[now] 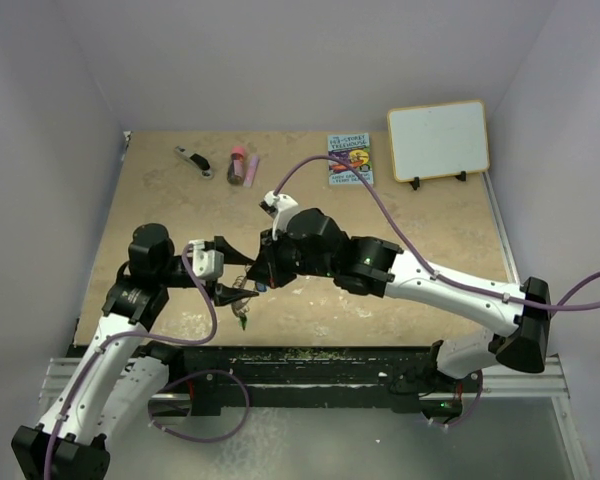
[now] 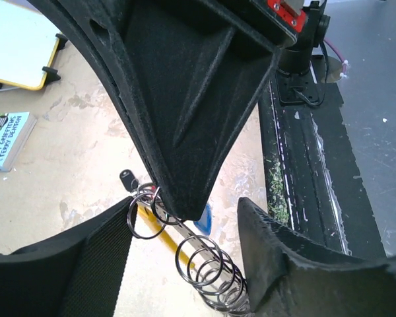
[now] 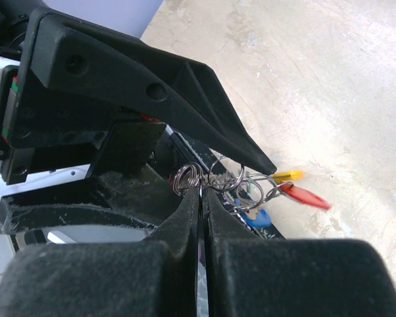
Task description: Put the keys on the keyring
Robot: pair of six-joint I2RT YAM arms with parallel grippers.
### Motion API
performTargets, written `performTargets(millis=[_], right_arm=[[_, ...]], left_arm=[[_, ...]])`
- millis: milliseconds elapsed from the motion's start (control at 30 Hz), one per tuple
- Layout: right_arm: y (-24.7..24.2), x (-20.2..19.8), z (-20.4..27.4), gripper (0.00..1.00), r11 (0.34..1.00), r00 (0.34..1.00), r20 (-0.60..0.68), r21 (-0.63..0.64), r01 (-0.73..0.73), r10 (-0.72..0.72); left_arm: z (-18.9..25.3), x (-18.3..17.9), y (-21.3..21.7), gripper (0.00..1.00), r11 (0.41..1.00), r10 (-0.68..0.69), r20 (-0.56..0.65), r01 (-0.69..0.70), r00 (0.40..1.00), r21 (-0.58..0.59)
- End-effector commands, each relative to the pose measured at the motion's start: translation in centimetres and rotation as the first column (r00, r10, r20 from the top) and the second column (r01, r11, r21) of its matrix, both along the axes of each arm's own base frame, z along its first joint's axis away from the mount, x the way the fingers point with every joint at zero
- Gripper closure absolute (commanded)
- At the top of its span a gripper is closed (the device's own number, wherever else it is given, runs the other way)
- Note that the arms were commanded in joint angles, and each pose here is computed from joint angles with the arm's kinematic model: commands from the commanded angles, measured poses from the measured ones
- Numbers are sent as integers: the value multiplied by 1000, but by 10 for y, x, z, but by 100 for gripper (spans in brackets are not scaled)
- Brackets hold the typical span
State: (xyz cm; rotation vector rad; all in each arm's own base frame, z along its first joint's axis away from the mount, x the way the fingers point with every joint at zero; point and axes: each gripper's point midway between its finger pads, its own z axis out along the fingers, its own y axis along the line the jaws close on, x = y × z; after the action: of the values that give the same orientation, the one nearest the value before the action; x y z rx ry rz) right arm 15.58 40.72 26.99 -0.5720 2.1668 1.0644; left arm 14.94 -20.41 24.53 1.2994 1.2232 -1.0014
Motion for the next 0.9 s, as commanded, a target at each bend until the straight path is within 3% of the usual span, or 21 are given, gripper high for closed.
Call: performTargets(millis=[0,500,567,633,667,867], right_arm=[[-4,-5,32,100,996,995,87,72,-47,41],[-24,-11,22,100,996,984,156,28,-86,80],[-25,-12,23,100,996,983,162,28,-90,84],[-26,-13,24,100,996,983,165,23,-88,83],[-26,-13,23,100,996,983,165,20,-87,83],[-26,-15,28,100,996,982,172,23,-85,79]], left_arm=[[24,-9,-3,38,997,-74,107,77,991,-24],[39,-34,-5,44,978,-202,21,203,979,-51],[41,-32,-5,38,980,-195,31,196,980,-46],[47,-24,-5,16,987,-155,67,157,986,-31],[49,-19,-4,10,991,-133,85,135,988,-23],[56,-25,-5,9,985,-165,94,168,982,-34]])
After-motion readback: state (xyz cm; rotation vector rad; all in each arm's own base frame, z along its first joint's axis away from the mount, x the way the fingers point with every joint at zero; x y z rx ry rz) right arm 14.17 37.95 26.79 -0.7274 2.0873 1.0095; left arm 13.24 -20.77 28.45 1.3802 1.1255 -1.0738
